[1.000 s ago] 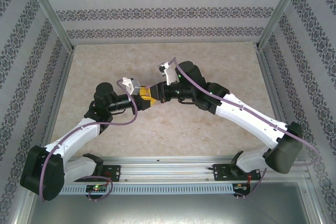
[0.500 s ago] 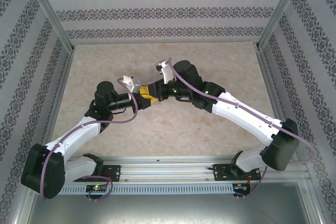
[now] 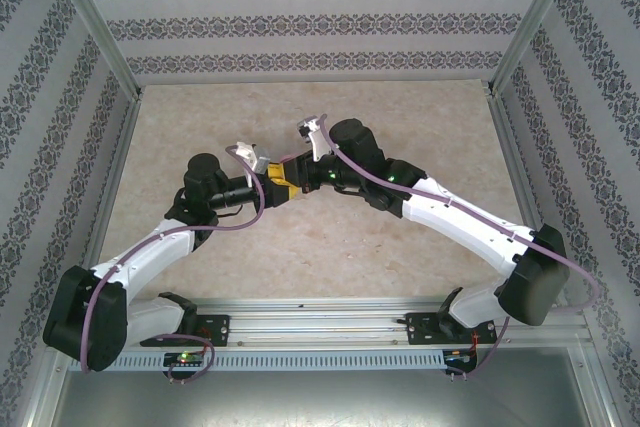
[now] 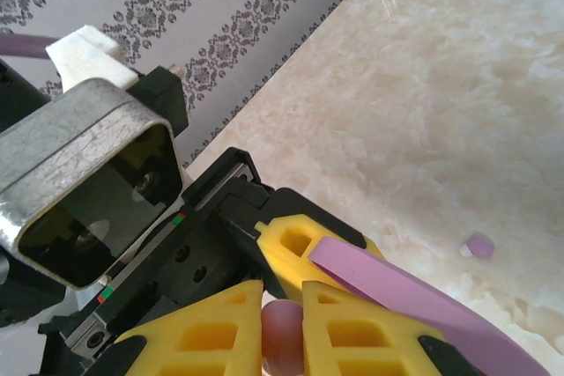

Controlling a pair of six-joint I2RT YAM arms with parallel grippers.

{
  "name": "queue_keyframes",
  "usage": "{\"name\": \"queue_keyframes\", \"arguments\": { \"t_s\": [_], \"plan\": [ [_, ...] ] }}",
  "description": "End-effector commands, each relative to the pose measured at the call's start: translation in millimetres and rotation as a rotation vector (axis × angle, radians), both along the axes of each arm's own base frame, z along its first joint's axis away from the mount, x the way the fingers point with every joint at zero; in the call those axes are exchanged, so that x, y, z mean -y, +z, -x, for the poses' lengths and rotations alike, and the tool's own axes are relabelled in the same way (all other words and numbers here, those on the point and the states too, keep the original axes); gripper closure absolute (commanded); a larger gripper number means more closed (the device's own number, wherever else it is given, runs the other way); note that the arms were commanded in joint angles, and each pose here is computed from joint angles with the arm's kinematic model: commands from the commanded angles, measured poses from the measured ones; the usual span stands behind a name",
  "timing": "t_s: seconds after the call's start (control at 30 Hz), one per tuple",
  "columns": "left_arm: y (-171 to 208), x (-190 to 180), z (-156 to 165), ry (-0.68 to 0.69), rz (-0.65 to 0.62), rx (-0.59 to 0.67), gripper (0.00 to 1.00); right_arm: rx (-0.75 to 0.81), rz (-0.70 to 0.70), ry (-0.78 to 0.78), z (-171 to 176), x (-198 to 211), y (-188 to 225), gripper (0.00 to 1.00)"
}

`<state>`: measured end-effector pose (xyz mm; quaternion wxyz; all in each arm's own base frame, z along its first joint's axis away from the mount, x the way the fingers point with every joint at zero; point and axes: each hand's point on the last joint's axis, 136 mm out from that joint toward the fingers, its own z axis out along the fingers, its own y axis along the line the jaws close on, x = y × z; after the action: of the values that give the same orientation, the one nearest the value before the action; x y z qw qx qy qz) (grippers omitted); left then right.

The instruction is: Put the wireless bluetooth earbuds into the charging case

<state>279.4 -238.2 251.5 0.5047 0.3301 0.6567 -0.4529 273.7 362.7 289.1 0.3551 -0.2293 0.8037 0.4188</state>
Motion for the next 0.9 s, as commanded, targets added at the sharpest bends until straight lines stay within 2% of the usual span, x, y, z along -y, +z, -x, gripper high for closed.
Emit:
{"name": "queue_keyframes", "arguments": {
  "t_s": [0.0, 0.27, 0.57, 0.87],
  "plan": [
    [71.9, 8.0, 16.5, -0.080, 0.102, 0.259, 0.75, -0.112, 0.039, -0.041, -5.7, 9.3, -34.5, 0.86],
    [76.2, 7.9, 15.0, -0.076, 0.121, 0.262, 0.75, -0.153, -0.119, -0.064, -12.7, 16.6, -11.5, 0.85],
    [86.1, 9.5, 13.3, -0.086, 0.153, 0.256, 0.75, -0.172, -0.120, -0.092, -19.3, 23.9, -22.1, 0.85],
    [86.8, 9.7, 10.1, -0.076, 0.132, 0.270, 0.75, -0.162, -0.063, 0.033, -3.3, 19.1, -24.4, 0.84]
  ]
}}
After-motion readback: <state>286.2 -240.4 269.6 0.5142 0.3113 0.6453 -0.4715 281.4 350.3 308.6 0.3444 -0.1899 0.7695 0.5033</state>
